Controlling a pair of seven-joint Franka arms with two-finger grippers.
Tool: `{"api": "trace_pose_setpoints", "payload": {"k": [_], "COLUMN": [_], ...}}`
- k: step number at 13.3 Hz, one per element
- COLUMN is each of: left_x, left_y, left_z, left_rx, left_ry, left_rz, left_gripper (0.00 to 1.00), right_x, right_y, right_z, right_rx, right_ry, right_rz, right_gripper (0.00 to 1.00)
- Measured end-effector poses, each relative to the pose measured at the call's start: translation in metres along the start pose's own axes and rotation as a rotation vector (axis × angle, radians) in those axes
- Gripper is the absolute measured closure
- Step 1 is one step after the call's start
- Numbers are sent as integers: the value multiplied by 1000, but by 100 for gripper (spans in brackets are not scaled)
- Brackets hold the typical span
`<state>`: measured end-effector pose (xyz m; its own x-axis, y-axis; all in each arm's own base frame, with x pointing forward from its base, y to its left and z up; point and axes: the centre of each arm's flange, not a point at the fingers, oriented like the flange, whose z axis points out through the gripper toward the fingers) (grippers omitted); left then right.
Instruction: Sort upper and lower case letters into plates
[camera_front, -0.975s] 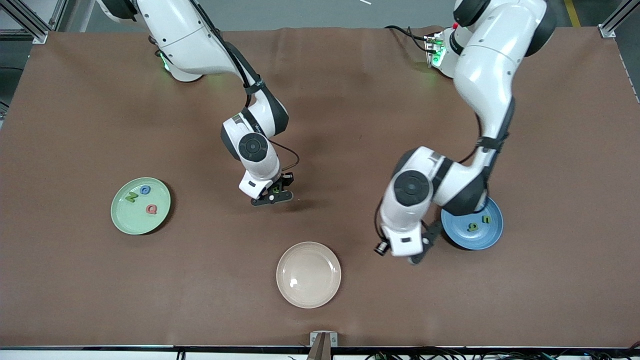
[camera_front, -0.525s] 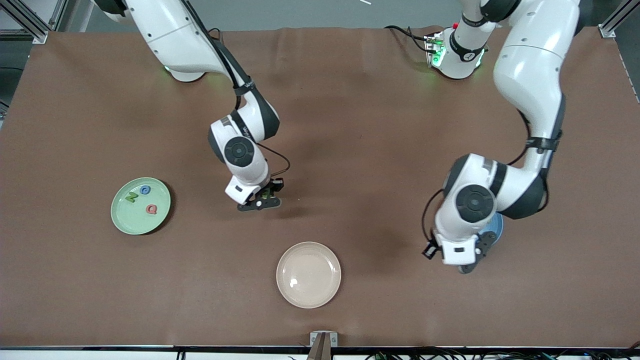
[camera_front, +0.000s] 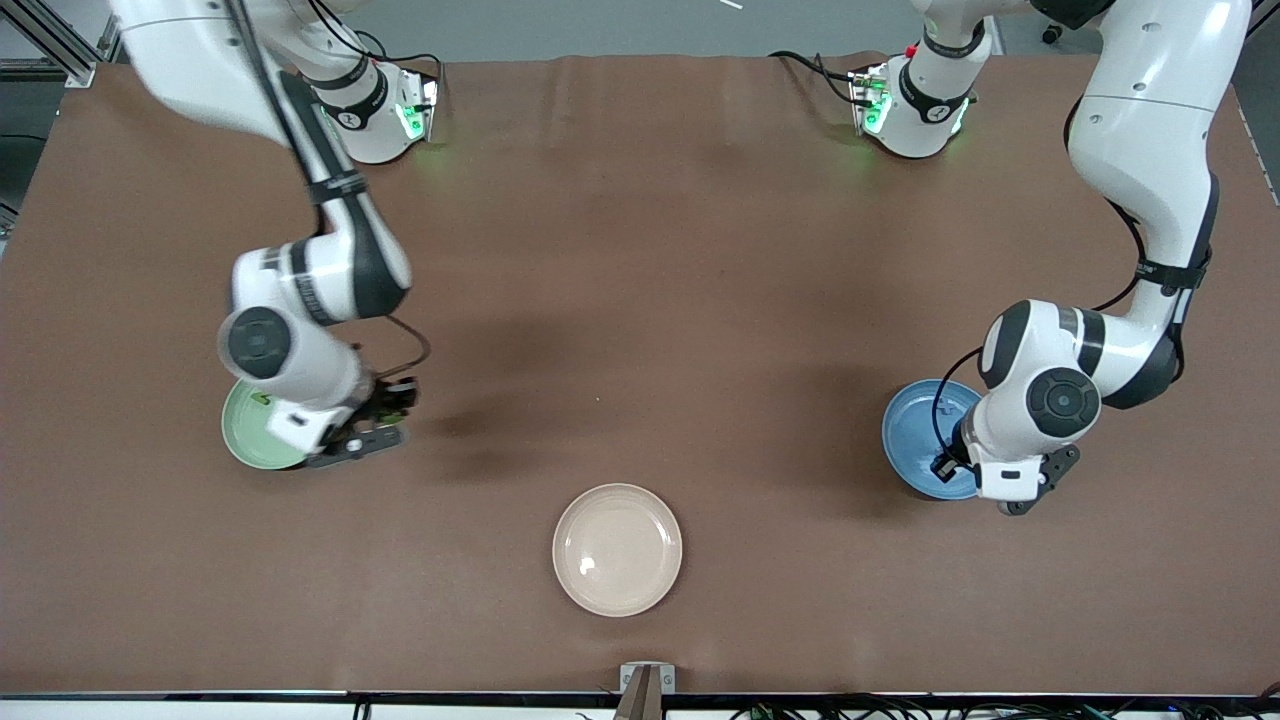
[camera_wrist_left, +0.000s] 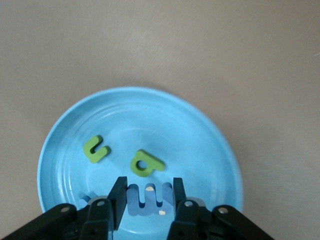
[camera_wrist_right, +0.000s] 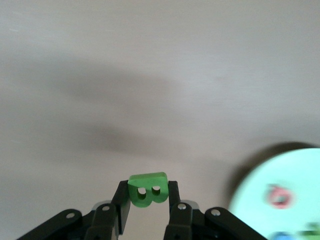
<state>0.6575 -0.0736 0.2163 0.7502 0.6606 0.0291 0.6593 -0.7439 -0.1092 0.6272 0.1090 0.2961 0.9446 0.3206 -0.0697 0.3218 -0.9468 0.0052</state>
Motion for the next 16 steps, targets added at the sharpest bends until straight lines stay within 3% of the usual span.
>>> {"api": "trace_pose_setpoints", "payload": {"k": [2, 4, 7, 11, 16], "left_x": [-6, -18, -19, -21, -16], "left_y": [-6, 6, 15, 22, 4], "left_z": [9, -13, -99, -223, -303], "left_rx": [13, 9, -17, -31, -65], "left_ry": [-17, -18, 43, 99, 168], "left_rz": [39, 99, 153, 196, 310], "left_gripper": [51, 30, 0, 0, 0], "right_x": [-14, -36, -65, -82, -90], "right_y": [62, 113, 148, 173, 189], "right_z": [3, 18, 48, 80, 124], "right_rx": [7, 14, 20, 12, 6], "right_ry": [-4, -6, -11, 2, -2], "right_rz": [-51, -82, -96, -143, -152], "right_gripper": [65, 65, 65, 65, 65]}}
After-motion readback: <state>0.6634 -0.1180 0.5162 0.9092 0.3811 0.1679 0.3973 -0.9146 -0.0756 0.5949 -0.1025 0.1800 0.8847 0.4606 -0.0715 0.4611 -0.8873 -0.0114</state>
